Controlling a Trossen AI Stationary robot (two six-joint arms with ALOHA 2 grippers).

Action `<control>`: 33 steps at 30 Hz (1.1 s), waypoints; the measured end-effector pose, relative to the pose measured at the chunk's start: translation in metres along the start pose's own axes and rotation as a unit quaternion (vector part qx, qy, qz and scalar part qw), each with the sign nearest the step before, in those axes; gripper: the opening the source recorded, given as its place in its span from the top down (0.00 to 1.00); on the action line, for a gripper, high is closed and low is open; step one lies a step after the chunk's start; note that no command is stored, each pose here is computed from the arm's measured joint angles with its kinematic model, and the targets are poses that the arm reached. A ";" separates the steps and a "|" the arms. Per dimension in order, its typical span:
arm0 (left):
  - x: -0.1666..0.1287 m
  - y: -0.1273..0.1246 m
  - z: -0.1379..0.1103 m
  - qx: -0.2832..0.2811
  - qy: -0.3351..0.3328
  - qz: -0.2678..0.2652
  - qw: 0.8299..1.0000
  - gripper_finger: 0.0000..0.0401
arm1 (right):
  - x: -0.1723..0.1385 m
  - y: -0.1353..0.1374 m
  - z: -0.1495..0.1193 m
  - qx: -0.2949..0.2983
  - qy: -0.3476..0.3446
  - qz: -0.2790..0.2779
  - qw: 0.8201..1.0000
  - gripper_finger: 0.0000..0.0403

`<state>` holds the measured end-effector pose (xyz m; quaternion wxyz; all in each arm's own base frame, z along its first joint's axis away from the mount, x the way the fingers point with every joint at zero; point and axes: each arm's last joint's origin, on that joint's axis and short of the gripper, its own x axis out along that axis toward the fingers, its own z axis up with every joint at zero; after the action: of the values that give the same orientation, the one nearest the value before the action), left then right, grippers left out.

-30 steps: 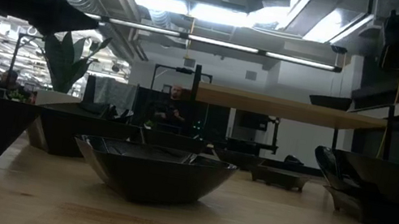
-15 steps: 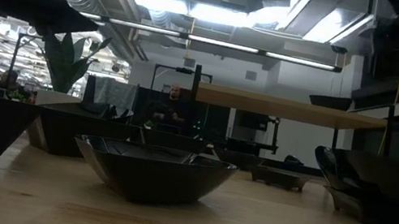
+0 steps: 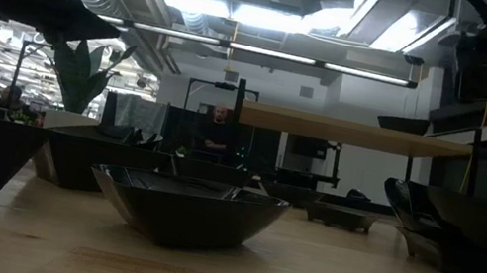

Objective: Pick & Place Mini shaped plates
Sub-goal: Put the black leaf-shaped plate on the shelf

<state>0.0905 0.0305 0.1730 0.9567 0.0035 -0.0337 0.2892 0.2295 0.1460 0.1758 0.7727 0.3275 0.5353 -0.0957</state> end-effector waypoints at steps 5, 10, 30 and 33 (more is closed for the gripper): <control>0.000 0.000 0.000 0.000 0.000 0.000 1.000 0.98 | 0.000 0.000 0.000 0.000 0.000 0.000 1.000 0.68; 0.000 0.000 0.000 0.000 0.000 0.000 1.000 0.99 | 0.002 0.000 0.000 0.005 -0.002 -0.004 1.000 0.68; 0.000 0.000 0.000 0.000 0.000 0.000 1.000 0.99 | 0.013 -0.002 0.003 -0.026 0.015 -0.009 1.000 0.96; 0.000 0.000 0.000 0.000 0.000 0.000 1.000 0.99 | 0.010 -0.001 0.004 -0.027 0.012 -0.003 1.000 0.97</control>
<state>0.0905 0.0305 0.1730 0.9567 0.0035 -0.0337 0.2892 0.2358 0.1445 0.1674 0.7748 0.3057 0.5476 -0.0795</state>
